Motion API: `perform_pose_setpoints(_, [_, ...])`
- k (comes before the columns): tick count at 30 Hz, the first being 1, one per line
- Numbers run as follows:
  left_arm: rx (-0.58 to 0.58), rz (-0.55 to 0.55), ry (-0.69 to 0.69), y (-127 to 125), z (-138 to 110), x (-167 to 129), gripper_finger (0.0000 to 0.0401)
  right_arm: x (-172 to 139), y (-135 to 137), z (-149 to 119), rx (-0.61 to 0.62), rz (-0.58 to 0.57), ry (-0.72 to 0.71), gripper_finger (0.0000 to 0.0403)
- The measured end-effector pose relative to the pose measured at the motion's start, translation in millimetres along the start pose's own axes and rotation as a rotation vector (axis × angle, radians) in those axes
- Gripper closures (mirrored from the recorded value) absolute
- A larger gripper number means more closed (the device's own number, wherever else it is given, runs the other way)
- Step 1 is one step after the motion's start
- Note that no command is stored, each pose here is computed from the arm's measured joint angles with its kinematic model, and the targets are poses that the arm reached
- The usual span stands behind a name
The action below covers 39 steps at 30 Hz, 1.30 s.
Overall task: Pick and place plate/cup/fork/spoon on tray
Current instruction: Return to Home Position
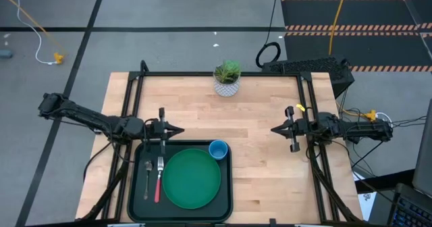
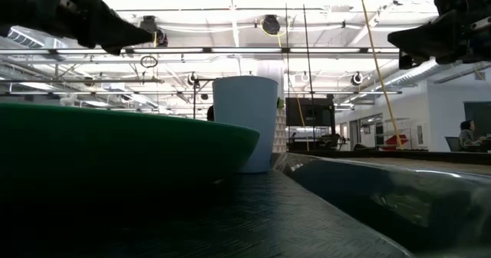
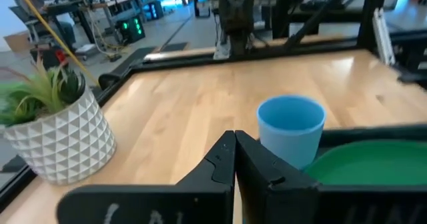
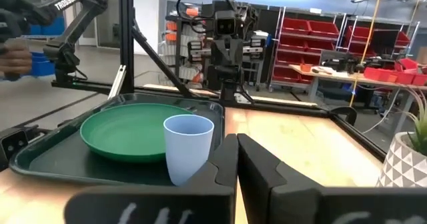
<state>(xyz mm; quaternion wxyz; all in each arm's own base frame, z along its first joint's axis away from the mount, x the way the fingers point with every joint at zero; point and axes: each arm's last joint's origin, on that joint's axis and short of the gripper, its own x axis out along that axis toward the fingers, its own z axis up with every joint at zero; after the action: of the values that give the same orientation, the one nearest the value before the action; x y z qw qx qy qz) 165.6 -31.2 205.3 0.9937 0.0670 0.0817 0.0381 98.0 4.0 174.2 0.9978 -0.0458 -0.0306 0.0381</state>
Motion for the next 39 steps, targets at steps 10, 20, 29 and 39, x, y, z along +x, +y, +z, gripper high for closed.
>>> perform_pose_setpoints(10, [-0.016,0.006,-0.019,4.2,-37.9,-5.6,0.0389,0.0,-0.1,0.6,0.000,-0.001,-0.006,0.0403])
perform_pose_setpoints(20, [0.018,0.037,-0.053,11.0,-56.9,-14.7,0.0393,0.0,-0.1,0.8,0.000,-0.001,-0.008,0.0403])
perform_pose_setpoints(29, [0.062,0.007,-0.130,14.0,-48.1,-26.8,0.0394,0.0,-0.1,0.8,0.000,-0.001,-0.008,0.0403])
perform_pose_setpoints(39, [0.094,0.056,-0.240,28.9,-39.4,-42.6,0.0384,0.0,-0.1,0.8,0.000,-0.001,-0.008,0.0403])
